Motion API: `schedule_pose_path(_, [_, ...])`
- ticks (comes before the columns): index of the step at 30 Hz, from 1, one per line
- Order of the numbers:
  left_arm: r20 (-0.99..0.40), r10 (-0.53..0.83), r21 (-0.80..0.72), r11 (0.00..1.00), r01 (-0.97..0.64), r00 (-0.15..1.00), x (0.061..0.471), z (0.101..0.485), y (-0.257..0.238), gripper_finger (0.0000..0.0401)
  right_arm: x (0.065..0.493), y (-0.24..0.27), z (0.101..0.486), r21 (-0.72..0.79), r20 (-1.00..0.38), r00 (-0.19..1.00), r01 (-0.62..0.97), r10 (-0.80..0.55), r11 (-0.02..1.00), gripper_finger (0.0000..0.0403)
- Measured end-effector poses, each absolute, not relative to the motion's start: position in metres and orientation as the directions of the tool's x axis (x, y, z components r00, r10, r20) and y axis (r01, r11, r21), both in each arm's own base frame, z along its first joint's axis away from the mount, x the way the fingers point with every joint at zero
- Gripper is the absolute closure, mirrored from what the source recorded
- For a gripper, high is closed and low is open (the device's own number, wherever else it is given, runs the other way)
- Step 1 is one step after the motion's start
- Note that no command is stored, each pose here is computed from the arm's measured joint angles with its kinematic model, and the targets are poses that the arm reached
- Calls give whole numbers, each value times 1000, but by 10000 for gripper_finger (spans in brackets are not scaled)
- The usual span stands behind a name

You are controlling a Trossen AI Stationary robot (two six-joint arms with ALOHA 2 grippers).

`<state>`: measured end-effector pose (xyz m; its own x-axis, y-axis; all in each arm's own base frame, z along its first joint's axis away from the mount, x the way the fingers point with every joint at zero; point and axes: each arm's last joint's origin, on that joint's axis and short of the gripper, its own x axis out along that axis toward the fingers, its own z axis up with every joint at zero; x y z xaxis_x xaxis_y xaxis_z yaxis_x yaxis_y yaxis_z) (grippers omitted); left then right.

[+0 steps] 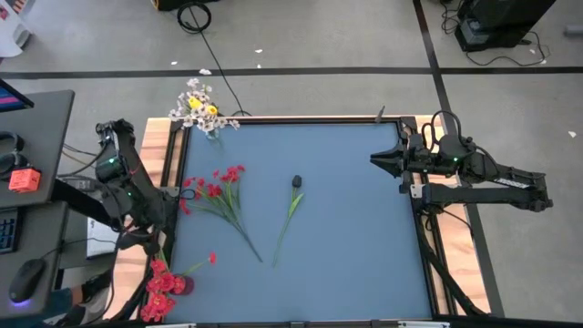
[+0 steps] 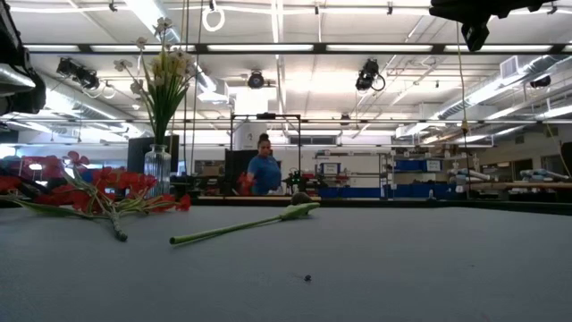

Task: Sort flowers into vase by color
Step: Put the red flowers into the red vase

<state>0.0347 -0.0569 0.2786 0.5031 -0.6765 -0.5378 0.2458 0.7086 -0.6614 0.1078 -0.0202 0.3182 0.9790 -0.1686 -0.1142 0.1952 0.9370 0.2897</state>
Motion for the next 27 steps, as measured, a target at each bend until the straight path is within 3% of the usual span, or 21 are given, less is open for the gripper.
schedule_pose_path(6, [-637, -483, -621, 783, -30, 601, 35, 267, -44, 181, 108, -20, 318, 289, -114, 979, 195, -169, 937, 330])
schedule_pose_path(12, [-700, -249, -553, 781, -289, 669, 32, 257, -27, 212, 108, -20, 318, 289, -114, 979, 195, -168, 937, 330])
schedule_pose_path(21, [-596, 44, -640, 578, -507, 802, 33, 256, -12, 216, 108, -20, 318, 289, -114, 979, 195, -169, 937, 330])
schedule_pose_path(27, [-581, 210, -630, 496, -598, 786, 40, 239, -16, 216, 108, -20, 318, 290, -114, 979, 195, -169, 937, 330])
